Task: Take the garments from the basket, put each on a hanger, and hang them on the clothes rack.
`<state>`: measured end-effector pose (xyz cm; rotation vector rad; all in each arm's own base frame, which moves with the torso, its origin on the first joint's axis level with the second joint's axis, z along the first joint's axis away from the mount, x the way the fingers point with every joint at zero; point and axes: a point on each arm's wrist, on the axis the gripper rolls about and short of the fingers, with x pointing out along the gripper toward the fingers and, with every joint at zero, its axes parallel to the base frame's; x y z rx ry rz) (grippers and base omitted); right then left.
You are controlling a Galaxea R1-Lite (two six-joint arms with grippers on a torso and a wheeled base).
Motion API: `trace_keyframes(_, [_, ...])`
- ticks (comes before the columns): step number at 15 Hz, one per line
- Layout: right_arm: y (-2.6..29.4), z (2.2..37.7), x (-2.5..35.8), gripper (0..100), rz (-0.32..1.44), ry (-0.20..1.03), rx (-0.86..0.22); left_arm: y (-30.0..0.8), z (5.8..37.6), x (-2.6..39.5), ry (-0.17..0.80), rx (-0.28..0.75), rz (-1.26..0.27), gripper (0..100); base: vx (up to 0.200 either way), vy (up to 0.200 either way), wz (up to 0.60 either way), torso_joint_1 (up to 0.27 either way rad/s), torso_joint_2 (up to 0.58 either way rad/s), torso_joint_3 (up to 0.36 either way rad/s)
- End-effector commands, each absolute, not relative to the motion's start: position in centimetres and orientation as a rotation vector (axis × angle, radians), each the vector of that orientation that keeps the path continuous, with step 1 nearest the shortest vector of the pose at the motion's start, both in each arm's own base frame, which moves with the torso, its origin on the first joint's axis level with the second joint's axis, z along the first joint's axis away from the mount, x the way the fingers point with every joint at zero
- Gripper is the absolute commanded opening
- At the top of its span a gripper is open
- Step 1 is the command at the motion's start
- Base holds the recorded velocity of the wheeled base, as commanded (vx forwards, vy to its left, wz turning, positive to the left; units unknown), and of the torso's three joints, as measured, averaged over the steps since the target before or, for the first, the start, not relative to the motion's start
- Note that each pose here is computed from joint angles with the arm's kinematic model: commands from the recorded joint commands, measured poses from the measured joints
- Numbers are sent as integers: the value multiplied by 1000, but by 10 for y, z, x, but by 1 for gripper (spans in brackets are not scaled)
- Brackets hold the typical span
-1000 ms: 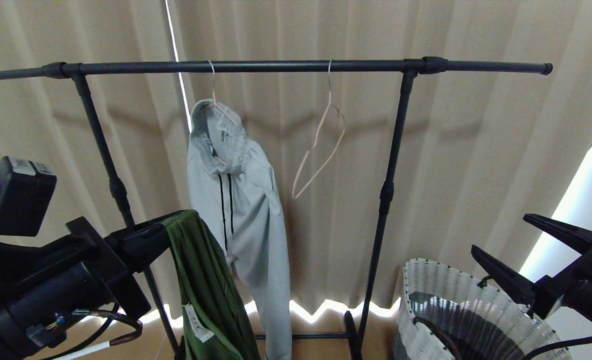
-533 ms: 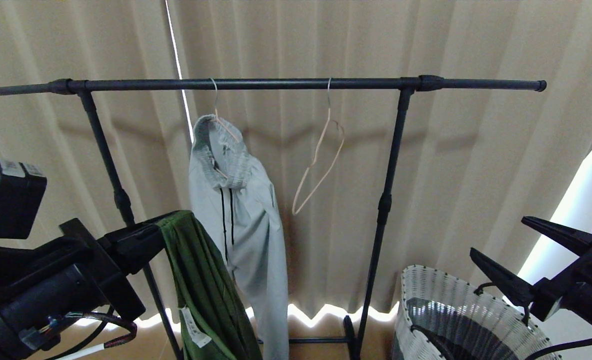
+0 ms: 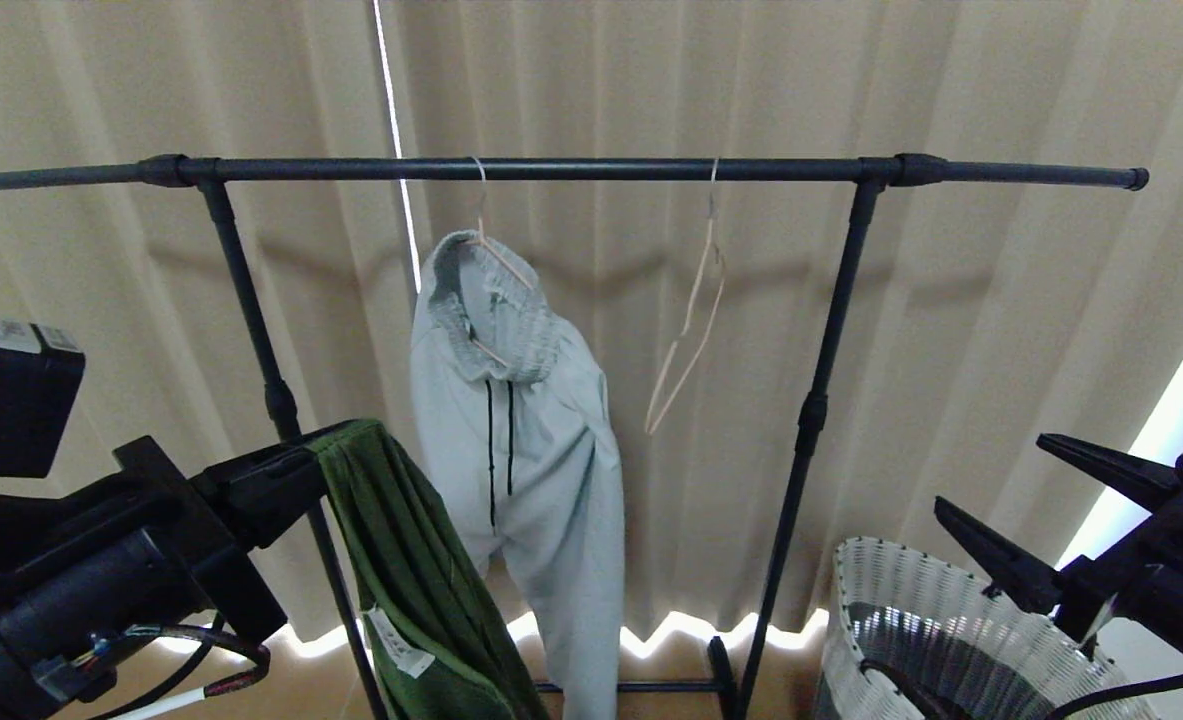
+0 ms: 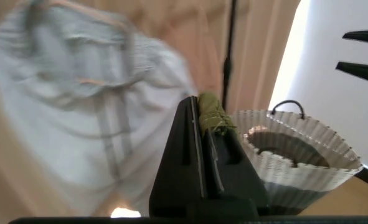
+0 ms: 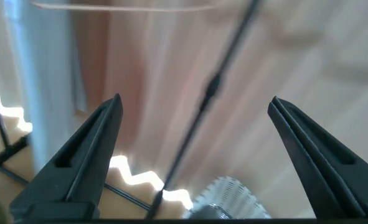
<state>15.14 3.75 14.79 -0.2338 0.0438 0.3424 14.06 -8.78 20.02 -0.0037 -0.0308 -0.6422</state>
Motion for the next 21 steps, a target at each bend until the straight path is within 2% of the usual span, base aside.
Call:
trace_keyframes(1, [37, 147, 151, 100, 343, 47, -234, -88, 200, 141, -31, -4, -641, 0, 0, 200, 0, 2, 2, 7])
trace_keyframes(8, [37, 147, 151, 100, 344, 47, -234, -88, 200, 141, -31, -4, -641, 0, 0, 200, 0, 2, 4, 3])
trace_keyframes(18, [38, 148, 152, 100, 347, 45, -234, -87, 200, 140, -27, -6, -638, 0, 0, 0, 0, 0, 0, 0])
trace_keyframes(21, [38, 147, 151, 100, 347, 48, -234, -87, 199, 140, -25, -7, -638, 0, 200, 0, 0, -1, -1, 4])
